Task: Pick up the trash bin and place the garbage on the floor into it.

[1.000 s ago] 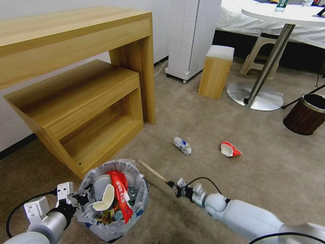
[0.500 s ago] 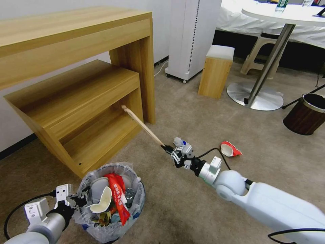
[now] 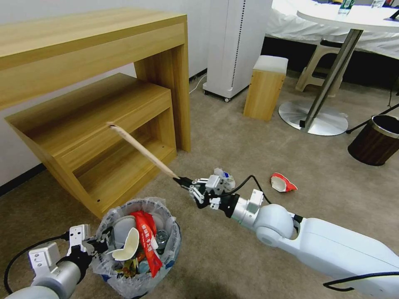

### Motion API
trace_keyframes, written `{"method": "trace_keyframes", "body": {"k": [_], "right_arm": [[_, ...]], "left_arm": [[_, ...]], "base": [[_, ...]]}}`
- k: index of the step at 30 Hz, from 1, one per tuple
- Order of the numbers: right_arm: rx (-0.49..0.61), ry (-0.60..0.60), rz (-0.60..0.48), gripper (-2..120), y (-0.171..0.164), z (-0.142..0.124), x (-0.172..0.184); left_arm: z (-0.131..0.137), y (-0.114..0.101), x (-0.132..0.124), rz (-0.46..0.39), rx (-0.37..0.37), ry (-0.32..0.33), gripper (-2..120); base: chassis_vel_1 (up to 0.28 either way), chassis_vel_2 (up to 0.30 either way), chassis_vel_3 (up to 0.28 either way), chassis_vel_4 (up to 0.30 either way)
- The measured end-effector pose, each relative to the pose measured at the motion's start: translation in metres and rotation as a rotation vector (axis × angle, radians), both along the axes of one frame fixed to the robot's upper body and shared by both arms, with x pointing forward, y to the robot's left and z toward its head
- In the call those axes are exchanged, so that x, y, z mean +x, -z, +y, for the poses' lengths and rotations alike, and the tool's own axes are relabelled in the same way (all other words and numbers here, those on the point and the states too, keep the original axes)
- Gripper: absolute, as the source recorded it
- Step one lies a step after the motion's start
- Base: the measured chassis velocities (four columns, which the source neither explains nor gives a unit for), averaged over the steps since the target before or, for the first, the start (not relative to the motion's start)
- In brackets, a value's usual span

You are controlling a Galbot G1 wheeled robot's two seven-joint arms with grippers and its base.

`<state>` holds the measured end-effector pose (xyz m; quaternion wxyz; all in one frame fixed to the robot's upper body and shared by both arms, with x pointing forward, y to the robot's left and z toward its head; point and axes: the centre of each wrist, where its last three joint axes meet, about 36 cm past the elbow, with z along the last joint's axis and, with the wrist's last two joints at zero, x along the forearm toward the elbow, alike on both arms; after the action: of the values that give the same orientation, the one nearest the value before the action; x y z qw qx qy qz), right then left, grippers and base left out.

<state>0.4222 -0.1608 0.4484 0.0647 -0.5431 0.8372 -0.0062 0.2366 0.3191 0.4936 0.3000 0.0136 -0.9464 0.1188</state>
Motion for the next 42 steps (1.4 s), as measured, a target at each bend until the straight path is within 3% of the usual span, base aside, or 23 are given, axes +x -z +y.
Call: {"method": "trace_keyframes", "body": {"k": [14,29,42], "right_arm": [[-0.037,-0.105,0.080,0,0.020,0.037,-0.028],[-0.151,-0.119,0.131,0,0.062,0.034,-0.057],[-0.176,-0.129,0.133,0,0.070,0.044,-0.062]], "left_arm": [[-0.002,-0.011,-0.001,-0.023,-0.003,-0.005,1],[0.000,-0.022,-0.007,-0.026,0.012,-0.006,1],[-0.005,-0.029,-0.014,-0.037,0.008,-0.009,1]], "base": [[0.000,0.000,0.000,0.000],[0.000,0.000,0.000,0.000],[0.000,0.000,0.000,0.000]]}}
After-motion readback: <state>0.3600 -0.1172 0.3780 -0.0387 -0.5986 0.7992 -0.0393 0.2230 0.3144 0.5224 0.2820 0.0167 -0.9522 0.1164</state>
